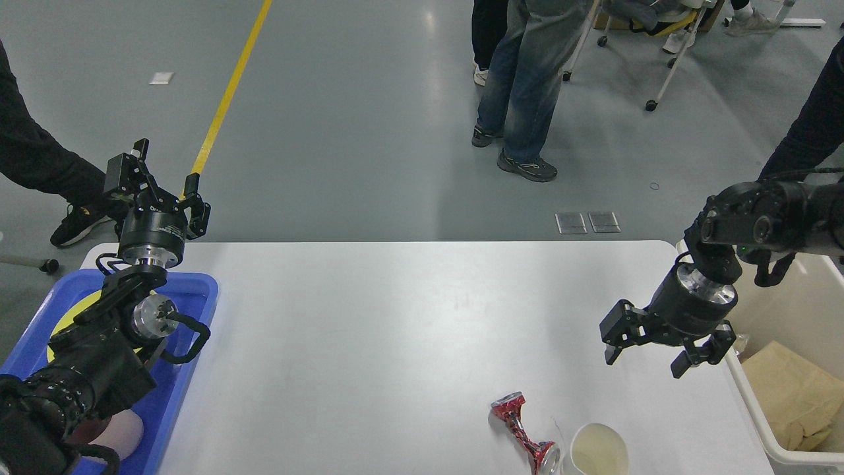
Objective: Tidy desktop
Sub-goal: 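Bring the right gripper back over the table toward the paper cup, then lower the right gripper onto the white paper cup and grasp it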
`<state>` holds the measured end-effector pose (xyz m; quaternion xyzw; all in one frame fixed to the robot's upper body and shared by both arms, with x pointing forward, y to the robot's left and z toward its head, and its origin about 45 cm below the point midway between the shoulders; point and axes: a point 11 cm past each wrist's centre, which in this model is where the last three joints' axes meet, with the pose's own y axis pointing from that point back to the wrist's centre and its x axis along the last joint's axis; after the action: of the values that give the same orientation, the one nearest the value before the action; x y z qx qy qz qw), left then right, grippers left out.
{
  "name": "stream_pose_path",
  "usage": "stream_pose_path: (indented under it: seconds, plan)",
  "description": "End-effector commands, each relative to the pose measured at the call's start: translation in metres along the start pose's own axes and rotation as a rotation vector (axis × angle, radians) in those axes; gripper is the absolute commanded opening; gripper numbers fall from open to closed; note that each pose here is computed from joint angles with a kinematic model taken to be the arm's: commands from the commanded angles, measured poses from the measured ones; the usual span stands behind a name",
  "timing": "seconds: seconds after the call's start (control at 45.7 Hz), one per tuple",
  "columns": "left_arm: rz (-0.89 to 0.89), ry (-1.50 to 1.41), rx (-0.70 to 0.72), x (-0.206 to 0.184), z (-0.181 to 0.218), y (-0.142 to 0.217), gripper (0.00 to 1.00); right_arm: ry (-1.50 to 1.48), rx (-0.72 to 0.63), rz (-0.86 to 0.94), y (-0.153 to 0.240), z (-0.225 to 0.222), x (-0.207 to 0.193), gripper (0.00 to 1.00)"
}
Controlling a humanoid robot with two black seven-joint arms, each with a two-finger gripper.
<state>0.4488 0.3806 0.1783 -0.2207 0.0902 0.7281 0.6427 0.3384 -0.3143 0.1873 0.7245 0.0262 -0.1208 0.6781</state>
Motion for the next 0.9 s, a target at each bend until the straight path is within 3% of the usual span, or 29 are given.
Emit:
stream_pose_path:
  seconds: [0.0, 0.876]
  plan:
    - [0.000, 0.001, 0.000, 0.000, 0.000, 0.000, 0.96, 0.050, -0.025, -0.045, -0.009, -0.008, -0.009, 1.00]
    - [0.005, 0.001, 0.003, 0.002, -0.002, 0.002, 0.96, 0.069, -0.061, -0.194, -0.056, 0.005, -0.045, 1.00]
